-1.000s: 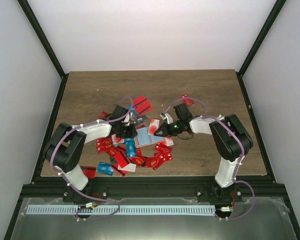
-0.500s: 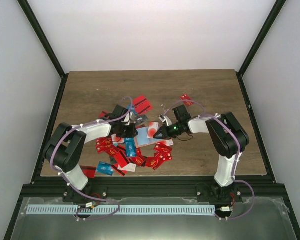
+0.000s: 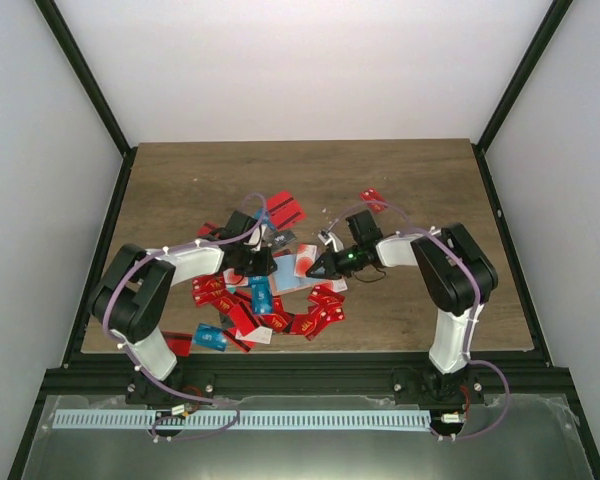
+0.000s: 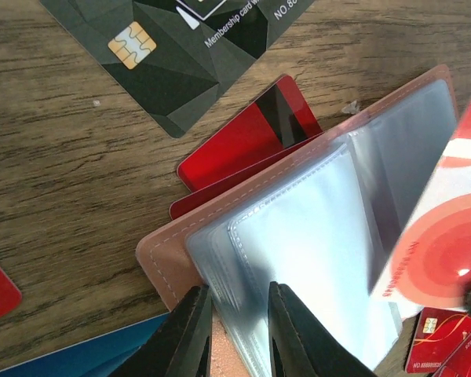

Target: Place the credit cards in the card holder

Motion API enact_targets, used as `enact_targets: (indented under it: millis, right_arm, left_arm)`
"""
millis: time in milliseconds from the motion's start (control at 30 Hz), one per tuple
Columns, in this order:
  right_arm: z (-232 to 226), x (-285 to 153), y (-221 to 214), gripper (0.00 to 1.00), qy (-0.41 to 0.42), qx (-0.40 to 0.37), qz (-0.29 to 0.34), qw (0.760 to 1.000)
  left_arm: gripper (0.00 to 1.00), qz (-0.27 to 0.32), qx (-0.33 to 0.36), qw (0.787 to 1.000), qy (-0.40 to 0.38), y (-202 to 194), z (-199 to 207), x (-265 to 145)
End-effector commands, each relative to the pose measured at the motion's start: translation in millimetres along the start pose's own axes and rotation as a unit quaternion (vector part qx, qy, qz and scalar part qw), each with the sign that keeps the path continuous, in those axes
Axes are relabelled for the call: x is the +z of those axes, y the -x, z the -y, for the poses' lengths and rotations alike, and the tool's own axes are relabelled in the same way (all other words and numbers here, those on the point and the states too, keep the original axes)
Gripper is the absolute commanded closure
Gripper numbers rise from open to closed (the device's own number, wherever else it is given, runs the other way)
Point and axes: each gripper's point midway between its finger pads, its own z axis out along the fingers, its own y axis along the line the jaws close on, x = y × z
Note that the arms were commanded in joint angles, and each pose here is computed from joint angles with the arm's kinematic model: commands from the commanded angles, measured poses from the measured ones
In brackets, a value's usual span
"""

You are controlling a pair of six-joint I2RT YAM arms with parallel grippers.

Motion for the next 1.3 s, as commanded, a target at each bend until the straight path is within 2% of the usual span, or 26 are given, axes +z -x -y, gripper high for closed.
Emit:
enact_targets:
  millis: [0,133,833,1267]
  right_arm:
    - [-13,-21,24,0.99,-0.004,-0.024,0.047,0.999]
    - [-10,-25,28,0.99,-0.009,-0.022,0.059,0.998]
    - [15,-8,7,0.99,-0.008,0.012,0.025,1.0]
    - [3,2,-7,0.99,0.042,0.015,-0.008,0.999]
  left_arm:
    - [0.77,-0.008,-0.001,1.0,-0.006,-4,-2,5]
    - [0.78,-0.009,0.0,1.0,-0.007,-5,-2,6]
    - [0.79,-0.009,-0.001,1.0,-0.011,-6,0,5]
    - [0.79,-0.01,-0.003,1.0,-0.011,-7,-2,7]
